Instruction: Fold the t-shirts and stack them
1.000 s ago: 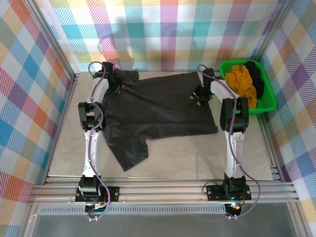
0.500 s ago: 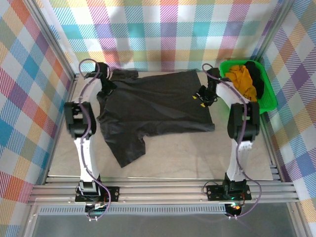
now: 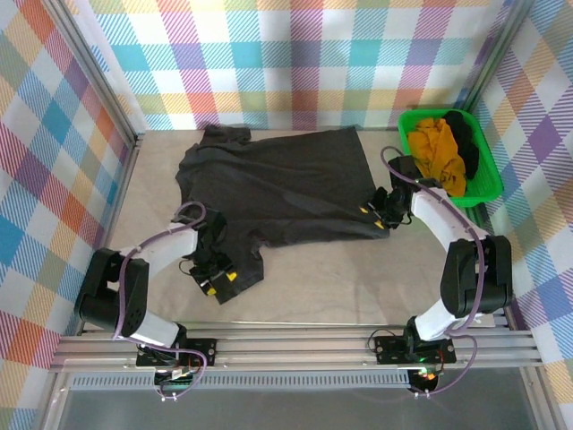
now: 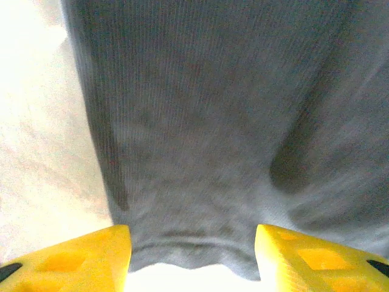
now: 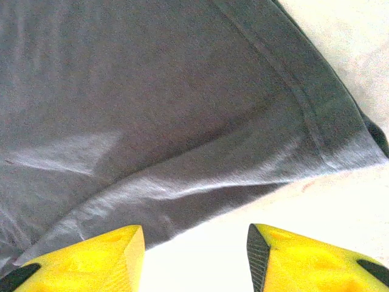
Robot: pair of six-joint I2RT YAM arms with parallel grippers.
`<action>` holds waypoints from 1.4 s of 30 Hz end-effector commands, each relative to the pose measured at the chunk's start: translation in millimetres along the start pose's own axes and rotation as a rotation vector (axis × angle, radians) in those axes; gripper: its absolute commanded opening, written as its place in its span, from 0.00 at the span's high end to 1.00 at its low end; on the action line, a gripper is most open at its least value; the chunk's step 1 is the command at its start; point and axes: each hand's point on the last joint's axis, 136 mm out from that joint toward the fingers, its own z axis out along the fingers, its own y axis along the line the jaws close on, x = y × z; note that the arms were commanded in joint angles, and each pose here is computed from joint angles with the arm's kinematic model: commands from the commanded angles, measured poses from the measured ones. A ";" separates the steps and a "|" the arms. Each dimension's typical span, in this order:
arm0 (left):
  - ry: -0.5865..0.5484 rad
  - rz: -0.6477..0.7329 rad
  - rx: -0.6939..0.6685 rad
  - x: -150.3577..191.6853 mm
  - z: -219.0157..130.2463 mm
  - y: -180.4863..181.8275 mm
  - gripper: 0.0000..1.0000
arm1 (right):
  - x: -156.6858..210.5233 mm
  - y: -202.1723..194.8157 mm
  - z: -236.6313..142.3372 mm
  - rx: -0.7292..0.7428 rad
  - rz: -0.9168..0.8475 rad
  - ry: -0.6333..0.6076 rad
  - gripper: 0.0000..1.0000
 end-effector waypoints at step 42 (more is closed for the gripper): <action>-0.315 -0.160 -0.207 6.2 -48.6 98.4 1.00 | 41.3 -85.0 12.9 0.208 0.237 0.075 0.51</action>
